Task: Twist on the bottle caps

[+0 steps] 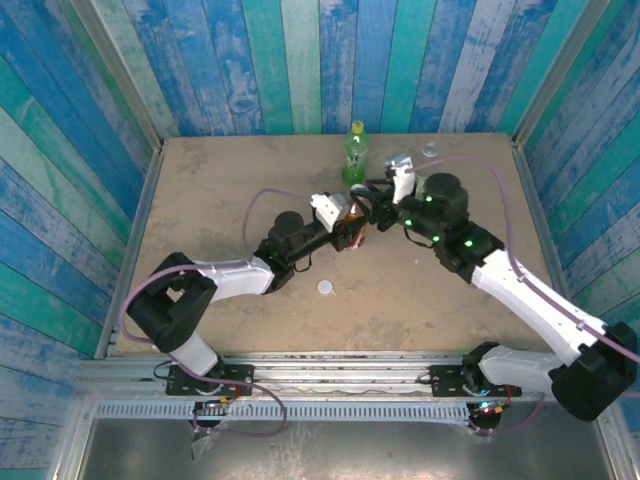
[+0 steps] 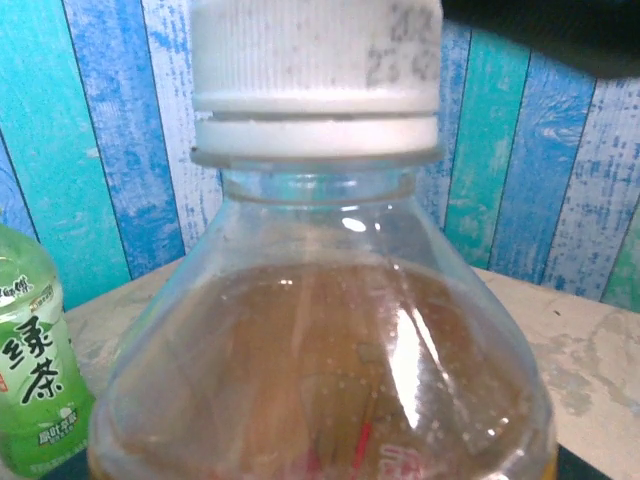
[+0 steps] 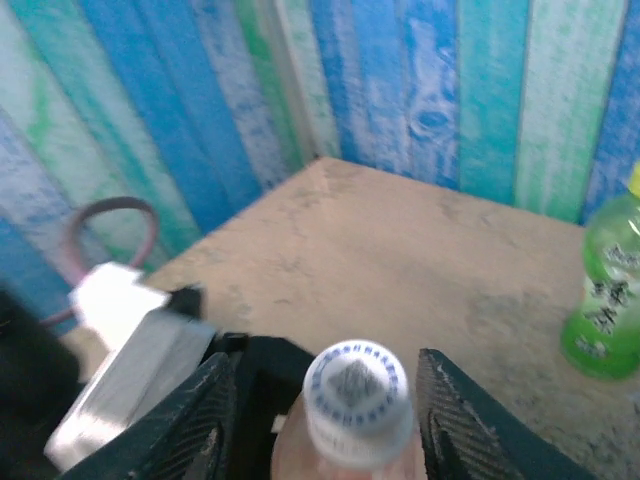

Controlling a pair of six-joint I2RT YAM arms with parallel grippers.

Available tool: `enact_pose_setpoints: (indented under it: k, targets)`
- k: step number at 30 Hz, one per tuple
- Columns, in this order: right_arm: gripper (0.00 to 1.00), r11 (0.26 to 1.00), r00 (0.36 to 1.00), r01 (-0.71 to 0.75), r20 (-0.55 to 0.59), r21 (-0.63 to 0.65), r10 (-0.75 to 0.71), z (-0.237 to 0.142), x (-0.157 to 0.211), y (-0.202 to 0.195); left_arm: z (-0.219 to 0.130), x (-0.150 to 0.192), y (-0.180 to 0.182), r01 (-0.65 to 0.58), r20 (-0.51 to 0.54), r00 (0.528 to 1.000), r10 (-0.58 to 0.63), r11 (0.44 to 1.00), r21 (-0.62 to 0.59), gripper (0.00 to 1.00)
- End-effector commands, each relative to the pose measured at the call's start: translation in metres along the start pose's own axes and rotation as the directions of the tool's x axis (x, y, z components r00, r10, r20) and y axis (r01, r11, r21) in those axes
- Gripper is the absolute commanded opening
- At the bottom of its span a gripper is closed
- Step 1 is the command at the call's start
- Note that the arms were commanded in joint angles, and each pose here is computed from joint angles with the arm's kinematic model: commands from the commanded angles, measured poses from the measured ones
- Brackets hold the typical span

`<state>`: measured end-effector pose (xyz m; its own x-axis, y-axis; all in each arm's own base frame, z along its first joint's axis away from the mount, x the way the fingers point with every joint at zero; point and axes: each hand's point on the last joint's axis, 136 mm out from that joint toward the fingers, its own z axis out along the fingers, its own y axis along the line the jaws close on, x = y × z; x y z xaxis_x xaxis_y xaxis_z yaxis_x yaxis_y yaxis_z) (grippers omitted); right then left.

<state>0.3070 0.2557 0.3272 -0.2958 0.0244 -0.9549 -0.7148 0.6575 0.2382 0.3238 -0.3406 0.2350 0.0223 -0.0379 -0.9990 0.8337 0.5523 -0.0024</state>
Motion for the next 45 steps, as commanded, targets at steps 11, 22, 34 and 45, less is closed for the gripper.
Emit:
enact_pose_setpoints:
  k: [11,22,34,45]
  targets:
    - [0.56,0.922,0.989,0.095,-0.067,-0.375,-0.13,-0.042,0.012,0.046,-0.036,-0.026,-0.068,-0.073,0.013,0.997,0.075,0.902,0.425,0.42]
    - [0.52,0.925,0.986,0.079,-0.108,-0.372,-0.127,-0.034,0.023,0.041,-0.036,-0.029,-0.074,-0.065,0.015,0.998,0.065,0.881,0.469,0.43]
    - [0.31,0.929,0.983,0.07,-0.133,-0.363,-0.125,-0.028,0.029,0.036,-0.031,-0.025,-0.069,-0.056,-0.001,0.998,0.063,0.894,0.444,0.43]
    - [0.2,0.966,0.984,0.047,-0.153,-0.253,-0.088,-0.016,0.033,0.02,-0.018,-0.019,-0.036,-0.045,-0.015,0.999,0.05,0.967,0.249,0.52]
